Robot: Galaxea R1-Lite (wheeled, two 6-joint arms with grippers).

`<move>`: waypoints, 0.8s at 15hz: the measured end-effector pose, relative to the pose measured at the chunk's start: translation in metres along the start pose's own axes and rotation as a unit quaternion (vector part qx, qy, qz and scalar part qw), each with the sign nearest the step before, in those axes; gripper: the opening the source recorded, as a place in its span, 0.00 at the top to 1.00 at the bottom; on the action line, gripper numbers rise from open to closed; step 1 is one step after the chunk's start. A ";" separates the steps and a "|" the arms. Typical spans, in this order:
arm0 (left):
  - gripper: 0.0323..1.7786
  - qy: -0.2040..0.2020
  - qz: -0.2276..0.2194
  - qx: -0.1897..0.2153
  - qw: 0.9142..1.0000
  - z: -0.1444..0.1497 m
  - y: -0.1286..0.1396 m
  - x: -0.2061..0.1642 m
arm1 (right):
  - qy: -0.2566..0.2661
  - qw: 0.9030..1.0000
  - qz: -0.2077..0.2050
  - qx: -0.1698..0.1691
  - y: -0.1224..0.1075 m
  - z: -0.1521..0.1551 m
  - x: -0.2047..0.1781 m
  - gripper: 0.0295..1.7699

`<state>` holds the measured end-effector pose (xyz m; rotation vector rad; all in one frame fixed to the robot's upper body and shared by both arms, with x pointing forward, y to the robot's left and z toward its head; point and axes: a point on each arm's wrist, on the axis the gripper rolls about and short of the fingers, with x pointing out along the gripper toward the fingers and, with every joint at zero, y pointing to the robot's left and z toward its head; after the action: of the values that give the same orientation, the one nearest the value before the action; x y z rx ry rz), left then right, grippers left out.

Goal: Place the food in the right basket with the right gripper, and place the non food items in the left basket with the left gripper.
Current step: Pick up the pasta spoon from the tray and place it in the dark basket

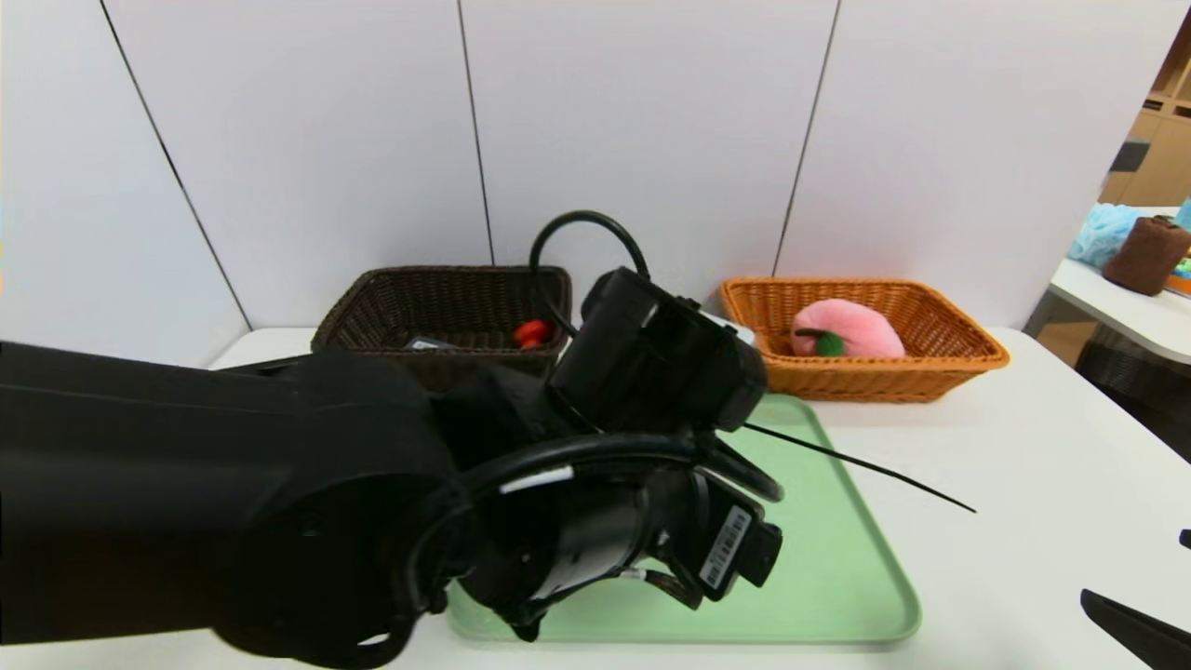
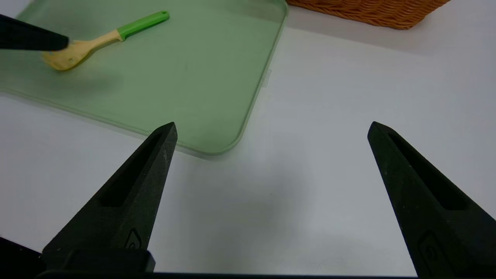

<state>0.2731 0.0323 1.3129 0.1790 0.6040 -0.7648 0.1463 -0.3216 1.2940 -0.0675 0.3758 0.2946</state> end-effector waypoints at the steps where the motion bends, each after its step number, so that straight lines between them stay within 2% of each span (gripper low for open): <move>1: 0.05 0.012 0.003 -0.010 1.000 -0.004 -0.001 0.010 | -0.001 1.000 0.002 -0.001 0.000 0.001 0.000 0.04; 5: 0.05 0.042 0.031 -0.031 0.998 -0.014 0.011 0.043 | -0.004 1.000 0.009 -0.005 0.001 0.004 0.000 0.04; 9: 0.05 0.037 0.067 -0.050 0.996 -0.006 0.039 0.049 | 0.000 1.000 0.016 -0.008 0.002 0.003 0.001 0.04; 12: 0.05 0.043 0.079 -0.057 0.994 -0.008 0.045 0.053 | 0.001 1.000 0.019 -0.009 0.002 0.004 0.002 0.04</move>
<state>0.3310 0.0362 1.2726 0.1521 0.7047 -0.5703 0.1486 -0.3186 1.2968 -0.0790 0.3773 0.3362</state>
